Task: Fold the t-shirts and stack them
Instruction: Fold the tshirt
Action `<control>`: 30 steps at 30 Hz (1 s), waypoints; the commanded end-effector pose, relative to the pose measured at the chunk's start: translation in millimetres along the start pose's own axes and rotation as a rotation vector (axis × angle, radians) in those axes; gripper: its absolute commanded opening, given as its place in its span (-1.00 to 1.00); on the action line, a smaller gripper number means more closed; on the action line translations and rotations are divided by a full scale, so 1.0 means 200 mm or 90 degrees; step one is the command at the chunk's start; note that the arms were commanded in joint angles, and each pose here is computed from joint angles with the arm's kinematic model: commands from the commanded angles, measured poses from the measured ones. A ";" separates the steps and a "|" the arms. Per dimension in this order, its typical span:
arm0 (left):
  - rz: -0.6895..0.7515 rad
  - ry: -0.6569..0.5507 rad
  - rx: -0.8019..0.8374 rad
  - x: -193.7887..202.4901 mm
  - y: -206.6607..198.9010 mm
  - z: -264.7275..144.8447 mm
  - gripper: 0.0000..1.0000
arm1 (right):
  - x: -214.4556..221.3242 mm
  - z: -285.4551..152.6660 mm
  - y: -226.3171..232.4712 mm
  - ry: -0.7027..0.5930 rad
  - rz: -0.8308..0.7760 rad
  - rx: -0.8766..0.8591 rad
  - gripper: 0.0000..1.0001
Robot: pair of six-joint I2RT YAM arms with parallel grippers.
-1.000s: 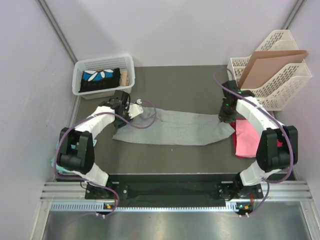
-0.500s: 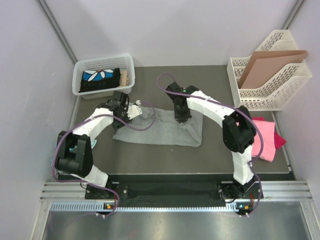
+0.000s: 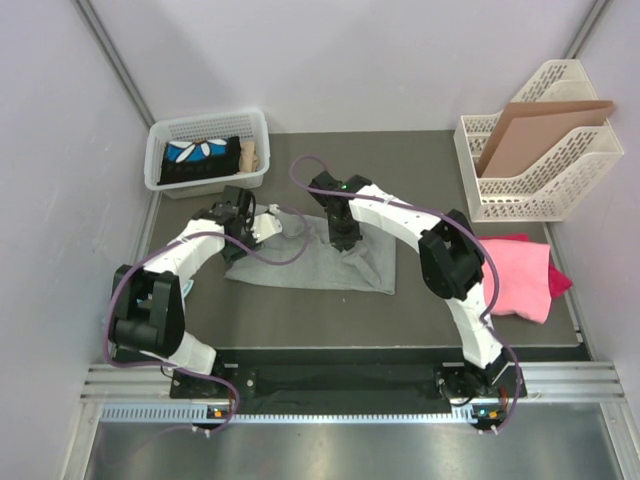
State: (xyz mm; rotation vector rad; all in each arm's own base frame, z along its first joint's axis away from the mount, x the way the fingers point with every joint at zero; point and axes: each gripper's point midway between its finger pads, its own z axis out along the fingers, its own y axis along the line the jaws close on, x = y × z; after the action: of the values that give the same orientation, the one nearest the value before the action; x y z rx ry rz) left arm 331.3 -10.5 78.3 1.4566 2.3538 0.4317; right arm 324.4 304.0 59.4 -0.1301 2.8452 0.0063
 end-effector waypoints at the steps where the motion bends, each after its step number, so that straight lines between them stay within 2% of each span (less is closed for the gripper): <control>1: -0.003 -0.016 -0.025 -0.02 0.05 -0.02 0.17 | -0.05 -0.07 0.15 -0.025 -0.006 -0.051 -1.00; 7: -0.008 -0.020 -0.022 -0.03 0.05 -0.03 0.18 | -0.01 -0.01 0.26 0.001 -0.025 -0.087 -0.95; 11: -0.009 -0.012 -0.021 -0.01 0.05 -0.03 0.18 | 0.01 0.02 0.34 0.031 -0.063 -0.116 0.19; 14: -0.007 -0.006 -0.024 -0.01 0.06 -0.04 0.18 | -0.03 -0.03 0.35 0.017 -0.067 -0.131 0.60; 15: -0.006 -0.005 -0.025 0.00 0.06 -0.05 0.18 | -0.04 -0.05 0.35 0.011 -0.066 -0.139 0.65; 17: -0.007 -0.002 -0.026 0.00 0.07 -0.05 0.18 | -0.11 -0.14 0.33 -0.010 -0.055 -0.158 0.75; 19: -0.010 0.000 -0.027 -0.01 0.08 -0.06 0.18 | -0.14 -0.19 0.28 -0.012 -0.037 -0.175 0.75; 20: -0.010 0.003 -0.024 -0.01 0.08 -0.06 0.18 | -0.18 -0.28 0.28 -0.030 -0.023 -0.204 0.75; 22: -0.013 0.003 -0.030 -0.02 0.10 -0.07 0.18 | -0.17 -0.29 0.20 -0.022 0.006 -0.215 0.74; 23: -0.014 0.003 -0.029 -0.02 0.10 -0.07 0.18 | -0.21 -0.38 0.20 -0.045 0.026 -0.254 0.73; 29: -0.022 0.006 -0.039 -0.03 0.13 -0.08 0.18 | -0.05 -0.42 0.18 -0.033 0.031 -0.291 0.68; 30: -0.022 0.007 -0.040 -0.03 0.13 -0.09 0.18 | 0.01 -0.38 0.17 -0.017 0.028 -0.288 0.68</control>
State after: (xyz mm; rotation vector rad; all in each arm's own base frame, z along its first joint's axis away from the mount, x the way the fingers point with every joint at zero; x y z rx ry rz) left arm 338.5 -6.9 93.2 1.4273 2.3533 0.4765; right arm 319.6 316.2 115.8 -0.1075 2.8262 0.4988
